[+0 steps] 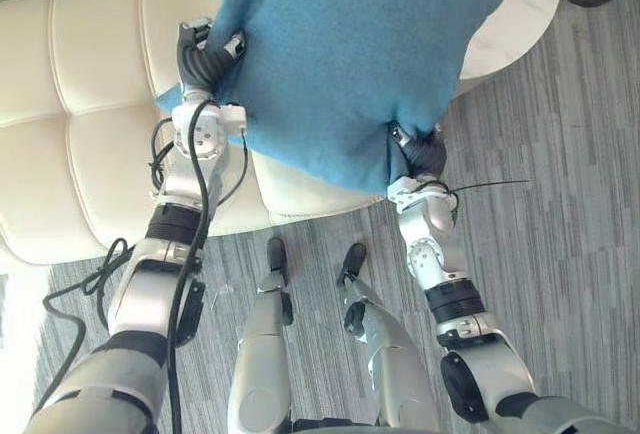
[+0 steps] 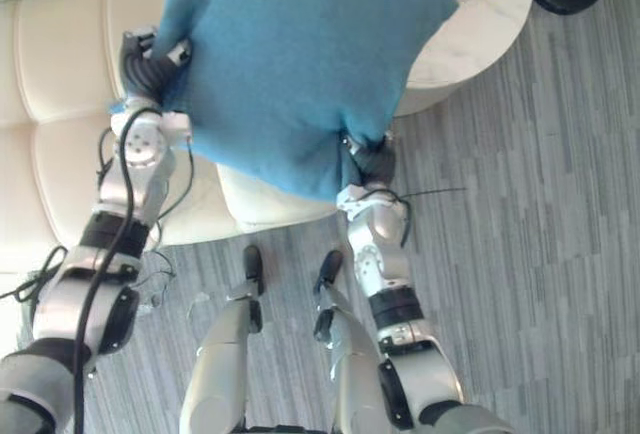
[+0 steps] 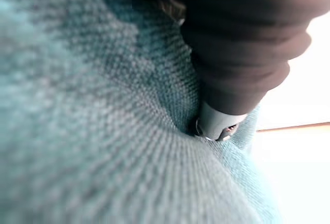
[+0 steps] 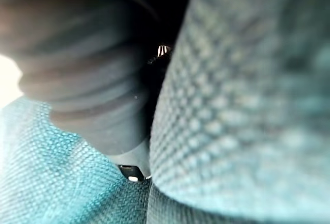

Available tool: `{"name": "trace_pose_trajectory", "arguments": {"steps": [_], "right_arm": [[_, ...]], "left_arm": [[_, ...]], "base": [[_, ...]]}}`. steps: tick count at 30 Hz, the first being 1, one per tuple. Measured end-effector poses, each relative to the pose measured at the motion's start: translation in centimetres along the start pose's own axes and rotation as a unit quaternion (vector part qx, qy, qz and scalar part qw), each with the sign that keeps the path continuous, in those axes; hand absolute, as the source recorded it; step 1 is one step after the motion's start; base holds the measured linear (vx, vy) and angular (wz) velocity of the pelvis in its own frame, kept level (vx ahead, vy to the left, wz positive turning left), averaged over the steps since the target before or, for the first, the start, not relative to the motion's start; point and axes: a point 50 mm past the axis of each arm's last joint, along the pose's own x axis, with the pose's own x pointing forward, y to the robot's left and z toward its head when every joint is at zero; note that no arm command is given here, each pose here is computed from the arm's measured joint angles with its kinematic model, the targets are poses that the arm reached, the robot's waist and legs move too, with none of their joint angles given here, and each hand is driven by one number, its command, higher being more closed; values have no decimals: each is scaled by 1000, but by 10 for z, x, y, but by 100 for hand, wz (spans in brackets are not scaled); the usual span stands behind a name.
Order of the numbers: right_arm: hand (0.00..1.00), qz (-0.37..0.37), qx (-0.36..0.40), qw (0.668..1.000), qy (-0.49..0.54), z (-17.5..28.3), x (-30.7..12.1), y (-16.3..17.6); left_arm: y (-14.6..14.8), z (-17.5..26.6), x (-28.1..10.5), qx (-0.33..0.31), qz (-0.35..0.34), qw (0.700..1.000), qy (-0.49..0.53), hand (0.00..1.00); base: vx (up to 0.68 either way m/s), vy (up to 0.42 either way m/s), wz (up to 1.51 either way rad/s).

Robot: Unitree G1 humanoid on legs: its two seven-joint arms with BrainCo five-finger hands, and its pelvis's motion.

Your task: Pick up cushions and gather them together orderly.

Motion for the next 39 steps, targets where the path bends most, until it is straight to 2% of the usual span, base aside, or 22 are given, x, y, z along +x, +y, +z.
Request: {"name": "trace_pose_trajectory", "arguments": {"steps": [7,10,14,19,26,30,39], "right_arm": [[100,-14,11,1000,-23,5,-25,-15],[100,-13,-7,999,-44,11,-42,-20],[100,-15,-48,997,-51,10,-59,-28],[100,-13,-107,994,13,-19,-94,-42],[100,-15,-140,987,78,-39,-131,-63],[100,-15,-160,982,98,-45,-143,-67],[100,-4,-214,973,91,-40,-139,-73]], "left_arm": [[-16,-10,-43,-80,13,997,7,100],[-19,-15,-74,-133,31,991,11,100],[-17,-25,-110,-172,52,983,32,100],[1,-60,-169,-166,86,974,125,100],[14,-74,-222,-157,83,965,193,100],[19,-77,-239,-150,83,961,216,100],[17,-84,-247,-160,78,954,240,100]], "base": [[82,-4,13],[57,15,12],[54,22,16],[114,36,8],[89,23,23],[29,24,50],[-47,97,69]]}}
